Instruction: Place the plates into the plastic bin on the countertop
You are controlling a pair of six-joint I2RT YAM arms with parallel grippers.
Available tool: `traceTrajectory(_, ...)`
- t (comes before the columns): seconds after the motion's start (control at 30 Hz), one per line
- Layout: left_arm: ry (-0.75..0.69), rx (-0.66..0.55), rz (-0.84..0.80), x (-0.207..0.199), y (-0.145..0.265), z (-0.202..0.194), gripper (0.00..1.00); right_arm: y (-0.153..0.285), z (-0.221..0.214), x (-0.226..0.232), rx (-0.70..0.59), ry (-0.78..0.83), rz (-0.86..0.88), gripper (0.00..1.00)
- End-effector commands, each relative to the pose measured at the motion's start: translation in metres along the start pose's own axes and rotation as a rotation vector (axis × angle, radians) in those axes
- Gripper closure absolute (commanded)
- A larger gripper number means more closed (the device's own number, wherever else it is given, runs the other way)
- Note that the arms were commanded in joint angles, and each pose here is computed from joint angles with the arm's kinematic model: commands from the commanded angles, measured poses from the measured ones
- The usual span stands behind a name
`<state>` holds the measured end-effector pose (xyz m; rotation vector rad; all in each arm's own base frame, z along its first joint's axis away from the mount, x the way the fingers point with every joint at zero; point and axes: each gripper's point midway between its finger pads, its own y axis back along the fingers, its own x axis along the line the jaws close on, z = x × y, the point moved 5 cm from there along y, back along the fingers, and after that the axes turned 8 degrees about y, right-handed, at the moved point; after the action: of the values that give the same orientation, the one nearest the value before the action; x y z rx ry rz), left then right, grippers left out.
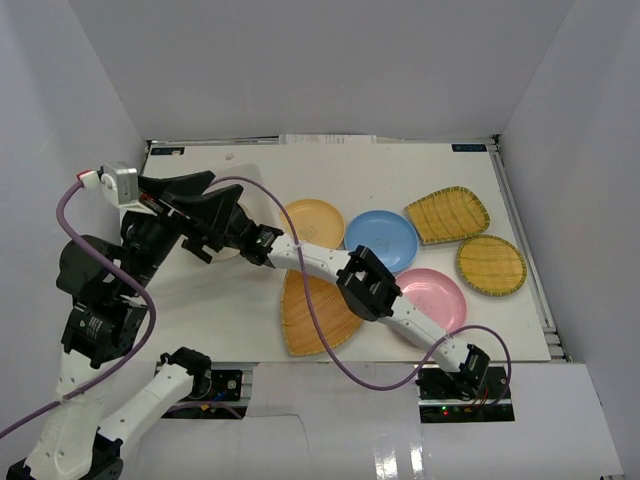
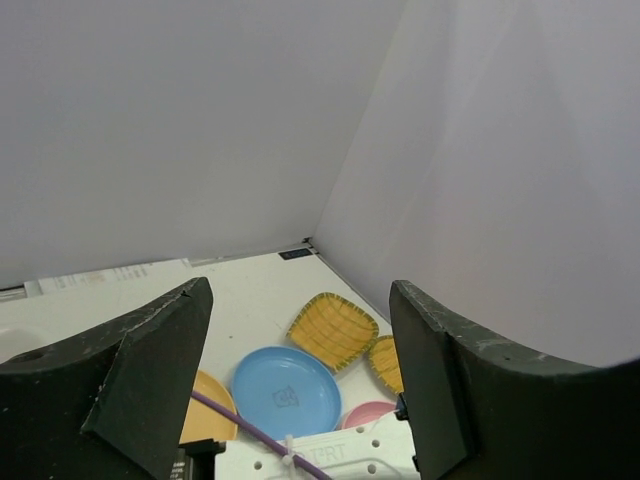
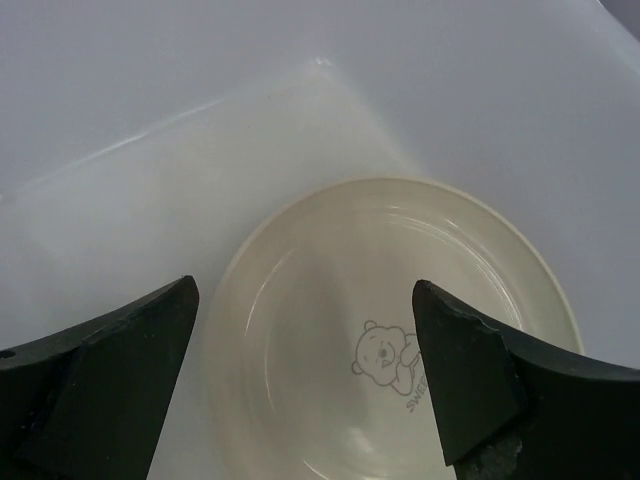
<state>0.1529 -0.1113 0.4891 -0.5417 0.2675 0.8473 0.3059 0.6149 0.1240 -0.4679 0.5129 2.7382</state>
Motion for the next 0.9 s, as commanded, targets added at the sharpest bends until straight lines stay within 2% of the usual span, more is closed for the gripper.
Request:
traceTrajectory(0.0,-0.005,0.011,0.059,0.009,-0.009,0.0,0.16,0.034,0.086,-0.055,-0.246,-0.105,-0.058,0.07)
traceTrajectory(0.07,-0.003,0.005,0.066,0.007,-0.01,0.005,0.16,0.064,0.11,-0.056,-0.292,-0.151,-0.01,0.08)
traceTrajectory(0.13,-0.003,-0.017,0.062,0.002,-0.013,0.015,0.16,0.088,0.126,-0.068,-0.355,-0.185,-0.004,0.05)
traceTrajectory(0.17,0.001,-0.025,0.057,0.0,-0.014,0.02,0.16,0.116,0.155,-0.076,-0.423,-0.226,0.015,0.02)
traceTrajectory(0.2,0.001,-0.053,0.036,-0.008,-0.014,0.032,0.15,0.122,0.134,-0.079,-0.389,-0.275,0.022,0.06)
traceTrajectory(0.23,-0.004,-0.063,0.029,-0.011,-0.016,0.038,0.15,0.151,0.161,-0.092,-0.479,-0.285,0.017,0.1)
traceTrajectory(0.27,-0.004,-0.055,0.035,-0.009,-0.026,0.038,0.15,0.165,0.164,-0.097,-0.504,-0.356,0.031,0.14)
traceTrajectory(0.3,-0.005,-0.055,0.041,-0.009,-0.032,0.04,0.14,0.173,0.137,-0.106,-0.472,-0.408,0.025,0.16)
traceTrajectory(0.33,-0.001,-0.059,0.031,-0.013,-0.037,0.047,0.14,0.202,0.155,-0.115,-0.533,-0.414,0.034,0.18)
traceTrajectory(0.37,0.015,-0.016,0.043,-0.005,-0.053,0.036,0.14,0.217,0.158,-0.121,-0.568,-0.425,0.034,0.21)
traceTrajectory(0.4,0.035,0.018,0.048,-0.001,-0.06,0.027,0.14,0.225,0.133,-0.128,-0.524,-0.488,0.022,0.24)
traceTrajectory(0.43,0.072,0.064,0.042,0.002,-0.068,0.015,0.15,0.25,0.141,-0.134,-0.546,-0.487,0.003,0.25)
traceTrajectory(0.47,0.097,0.131,0.066,0.015,-0.085,-0.006,0.15,0.264,0.13,-0.145,-0.529,-0.502,-0.042,0.3)
traceTrajectory(0.5,0.121,0.18,0.082,0.022,-0.093,-0.022,0.16,0.268,0.093,-0.135,-0.443,-0.547,-0.068,0.33)
traceTrajectory(0.53,0.144,0.236,0.11,0.034,-0.101,-0.041,0.18,0.293,0.092,-0.144,-0.441,-0.563,-0.165,0.37)
traceTrajectory(0.57,0.168,0.278,0.135,0.044,-0.109,-0.057,0.19,0.307,0.067,-0.151,-0.376,-0.6,-0.243,0.46)
traceTrajectory(0.6,0.193,0.353,0.185,0.064,-0.124,-0.087,0.21,0.327,0.038,-0.139,-0.309,-0.64,-0.298,0.51)
traceTrajectory(0.67,0.227,0.444,0.246,0.085,-0.139,-0.126,0.25,0.353,-0.006,-0.147,-0.201,-0.707,-0.495,0.62)
traceTrajectory(0.7,0.244,0.527,0.308,0.107,-0.152,-0.164,0.26,0.365,-0.03,-0.142,-0.121,-0.748,-0.56,0.65)
traceTrajectory(0.77,0.222,0.575,0.394,0.118,-0.166,-0.194,0.27,0.396,-0.062,-0.137,-0.044,-0.779,-0.697,0.68)
traceTrajectory(0.8,0.203,0.639,0.462,0.136,-0.175,-0.23,0.27,0.409,-0.069,-0.133,-0.014,-0.789,-0.727,0.68)
traceTrajectory(0.87,0.169,0.655,0.521,0.138,-0.192,-0.245,0.27,0.423,-0.092,-0.125,0.047,-0.803,-0.762,0.68)
